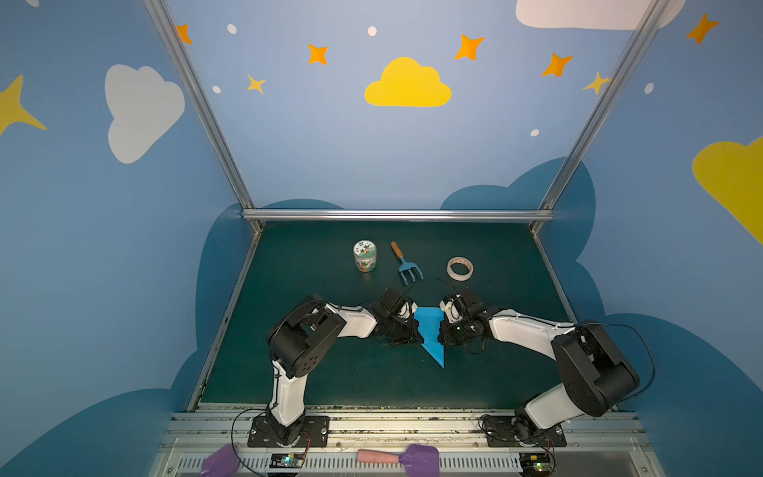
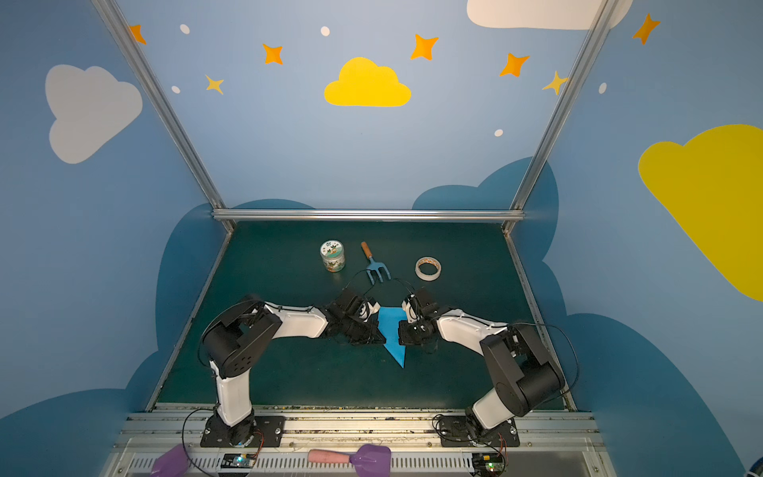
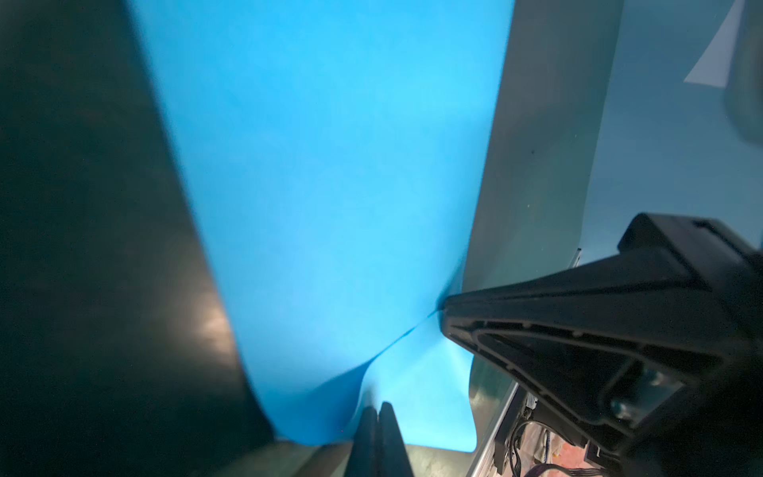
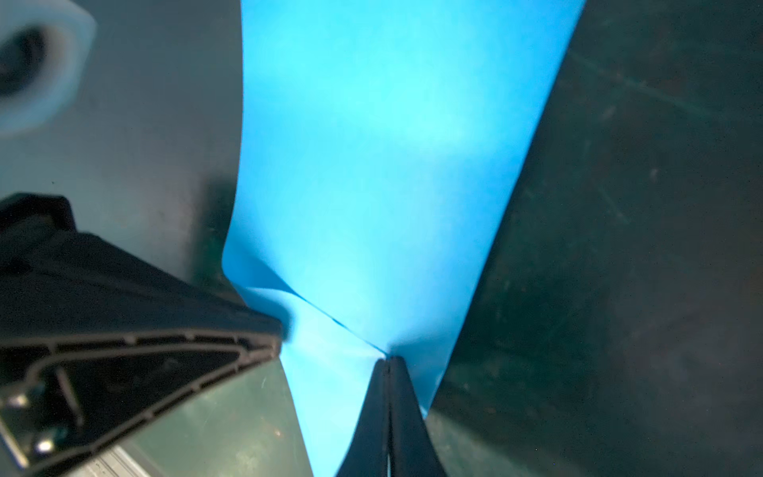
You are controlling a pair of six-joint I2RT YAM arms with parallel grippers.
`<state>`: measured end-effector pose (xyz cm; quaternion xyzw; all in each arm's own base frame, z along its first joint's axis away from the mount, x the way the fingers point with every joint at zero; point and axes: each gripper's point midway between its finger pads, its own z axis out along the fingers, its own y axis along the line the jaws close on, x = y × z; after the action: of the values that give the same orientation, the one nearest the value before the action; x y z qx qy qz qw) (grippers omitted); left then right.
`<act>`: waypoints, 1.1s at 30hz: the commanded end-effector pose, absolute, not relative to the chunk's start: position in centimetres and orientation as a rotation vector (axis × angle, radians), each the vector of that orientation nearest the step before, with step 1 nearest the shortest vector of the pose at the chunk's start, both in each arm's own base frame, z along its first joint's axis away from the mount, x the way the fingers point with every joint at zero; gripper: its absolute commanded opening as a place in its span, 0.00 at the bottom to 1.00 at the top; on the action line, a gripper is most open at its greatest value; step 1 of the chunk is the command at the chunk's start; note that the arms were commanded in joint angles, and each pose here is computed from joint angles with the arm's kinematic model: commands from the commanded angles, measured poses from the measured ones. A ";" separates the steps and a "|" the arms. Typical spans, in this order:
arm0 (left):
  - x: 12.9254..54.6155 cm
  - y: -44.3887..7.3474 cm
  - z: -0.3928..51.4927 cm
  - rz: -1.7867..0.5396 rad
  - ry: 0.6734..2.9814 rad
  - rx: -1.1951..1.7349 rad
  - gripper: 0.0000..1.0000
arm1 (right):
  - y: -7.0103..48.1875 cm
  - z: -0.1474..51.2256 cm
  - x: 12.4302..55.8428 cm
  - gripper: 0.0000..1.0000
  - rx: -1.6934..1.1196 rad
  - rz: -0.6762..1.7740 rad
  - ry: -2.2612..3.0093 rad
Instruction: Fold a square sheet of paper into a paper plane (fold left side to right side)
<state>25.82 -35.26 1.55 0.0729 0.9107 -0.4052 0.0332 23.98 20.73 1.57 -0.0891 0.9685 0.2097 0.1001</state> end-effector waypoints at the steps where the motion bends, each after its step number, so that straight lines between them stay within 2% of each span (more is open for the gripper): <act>1: 26.1 -30.7 -2.4 -1.005 2.920 0.100 0.04 | 19.0 -1.1 22.8 0.00 -0.239 0.493 2.957; 7: 27.2 -27.7 -3.0 -0.970 2.924 0.007 0.04 | 18.9 -1.1 22.8 0.00 -0.236 0.492 2.957; 10: 27.9 -27.5 -1.4 -0.985 2.889 0.013 0.04 | 18.9 -1.1 22.8 0.00 -0.238 0.492 2.957; 16: 28.1 -30.3 4.6 -1.078 2.771 0.131 0.04 | 18.9 -1.1 22.8 0.00 -0.236 0.493 2.956; 20: 27.2 -33.7 6.1 -1.131 2.748 0.231 0.04 | 18.9 -1.1 22.8 0.00 -0.236 0.492 2.954; 26: 26.1 -36.7 5.1 -1.149 2.775 0.313 0.04 | 18.9 -1.1 22.8 0.00 -0.233 0.488 2.957; 33: 25.5 -36.3 2.4 -1.108 2.830 0.313 0.04 | 18.9 -1.1 22.8 0.00 -0.233 0.491 2.955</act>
<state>25.65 -36.83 3.58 0.1049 0.9199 -0.3746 0.0504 23.98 20.74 1.56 -0.0892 0.9685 0.2098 0.1000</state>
